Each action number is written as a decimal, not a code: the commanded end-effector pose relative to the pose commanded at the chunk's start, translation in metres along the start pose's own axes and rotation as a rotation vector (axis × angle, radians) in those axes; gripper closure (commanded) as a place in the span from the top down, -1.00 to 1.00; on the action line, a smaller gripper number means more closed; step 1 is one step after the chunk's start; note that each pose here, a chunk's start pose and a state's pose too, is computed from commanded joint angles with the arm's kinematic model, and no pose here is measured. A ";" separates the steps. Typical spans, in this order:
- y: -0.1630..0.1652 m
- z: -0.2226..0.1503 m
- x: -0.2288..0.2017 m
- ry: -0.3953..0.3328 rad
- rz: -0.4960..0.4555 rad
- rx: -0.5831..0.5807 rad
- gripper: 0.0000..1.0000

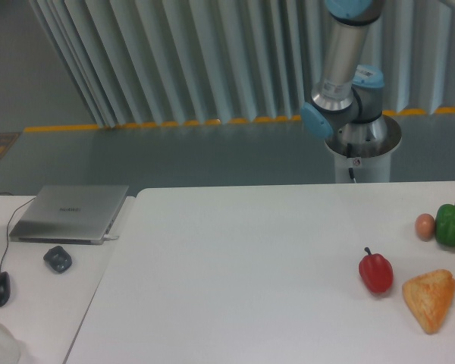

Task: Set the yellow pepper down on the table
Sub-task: 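Carry the held yellow pepper in and lower it beside the green pepper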

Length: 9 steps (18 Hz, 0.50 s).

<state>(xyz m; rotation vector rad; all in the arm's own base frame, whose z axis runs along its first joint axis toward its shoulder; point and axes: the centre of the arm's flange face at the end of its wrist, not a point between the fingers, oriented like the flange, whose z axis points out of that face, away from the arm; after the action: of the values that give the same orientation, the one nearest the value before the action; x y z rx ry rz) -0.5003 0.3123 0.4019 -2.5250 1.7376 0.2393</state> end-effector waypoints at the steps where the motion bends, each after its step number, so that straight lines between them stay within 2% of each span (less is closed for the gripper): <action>1: -0.015 0.002 -0.004 0.001 -0.024 0.010 -0.25; 5: -0.085 0.005 -0.024 0.008 -0.134 0.033 -0.26; 7: -0.130 0.024 -0.030 0.038 -0.223 0.061 -0.26; 9: -0.160 0.037 -0.034 0.067 -0.248 0.075 -0.25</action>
<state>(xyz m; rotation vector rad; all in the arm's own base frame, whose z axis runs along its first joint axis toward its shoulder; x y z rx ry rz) -0.3665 0.4068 0.3661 -2.6865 1.4044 0.0737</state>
